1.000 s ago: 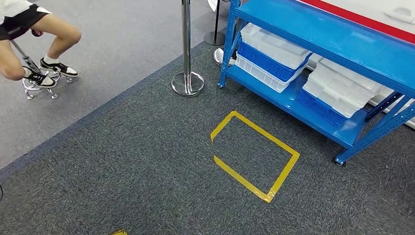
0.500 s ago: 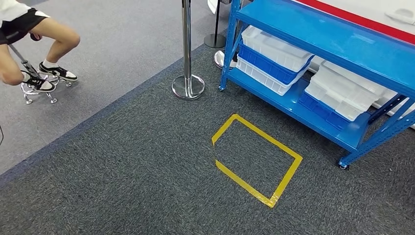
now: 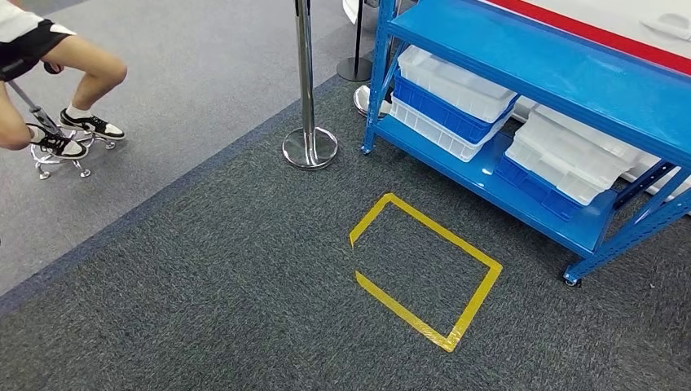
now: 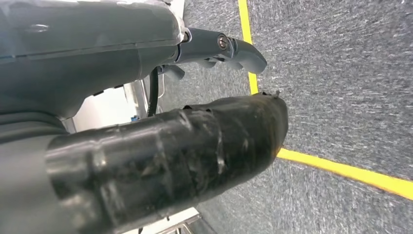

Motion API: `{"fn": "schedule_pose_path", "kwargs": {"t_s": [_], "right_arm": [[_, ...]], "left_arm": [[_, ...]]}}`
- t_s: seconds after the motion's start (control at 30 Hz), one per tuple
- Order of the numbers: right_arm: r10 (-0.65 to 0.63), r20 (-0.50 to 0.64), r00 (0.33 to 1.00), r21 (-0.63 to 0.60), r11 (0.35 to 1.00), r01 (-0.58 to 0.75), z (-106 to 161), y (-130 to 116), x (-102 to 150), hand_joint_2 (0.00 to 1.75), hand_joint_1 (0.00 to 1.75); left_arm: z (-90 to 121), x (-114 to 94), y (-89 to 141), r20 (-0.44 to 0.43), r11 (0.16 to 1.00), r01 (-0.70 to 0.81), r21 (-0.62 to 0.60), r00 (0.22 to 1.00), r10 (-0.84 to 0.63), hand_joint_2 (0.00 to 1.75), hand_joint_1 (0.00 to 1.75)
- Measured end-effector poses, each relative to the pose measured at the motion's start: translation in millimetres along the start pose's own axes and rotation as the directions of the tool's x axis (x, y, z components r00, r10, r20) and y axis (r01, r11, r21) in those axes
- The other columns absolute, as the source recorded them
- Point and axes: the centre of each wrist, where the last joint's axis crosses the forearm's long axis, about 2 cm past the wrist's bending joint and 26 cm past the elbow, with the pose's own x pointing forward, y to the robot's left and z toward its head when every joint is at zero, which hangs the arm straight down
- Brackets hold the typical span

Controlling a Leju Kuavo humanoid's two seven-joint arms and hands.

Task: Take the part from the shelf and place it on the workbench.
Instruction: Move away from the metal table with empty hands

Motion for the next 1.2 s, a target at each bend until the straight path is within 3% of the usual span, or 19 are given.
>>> {"fn": "schedule_pose_path", "kwargs": {"t_s": [0.53, 0.8, 1.2], "right_arm": [[-0.002, 0.005, 1.0, 0.003, 1.0, 0.001, 0.0, 2.0, 3.3, 0.0, 0.0], [0.028, -0.036, 0.999, 0.036, 0.999, -0.027, -0.7, 3.7, -1.5, 0.0, 0.0], [0.038, -0.033, 0.999, 0.025, 0.999, -0.037, -0.8, 1.5, -6.2, 0.0, 0.0]], "left_arm": [[-0.2, -2.4, -2.4, 0.006, 1.0, 0.001, -0.005, 1.0, -0.001, 0.0, 0.0], [-0.1, -6.0, -1.7, -0.061, 0.999, -0.011, -0.031, 0.998, 0.009, 0.0, 0.0], [0.2, -4.4, 1.6, -0.059, 1.0, -0.019, -0.025, 0.998, 0.018, 0.0, 0.0]]}}
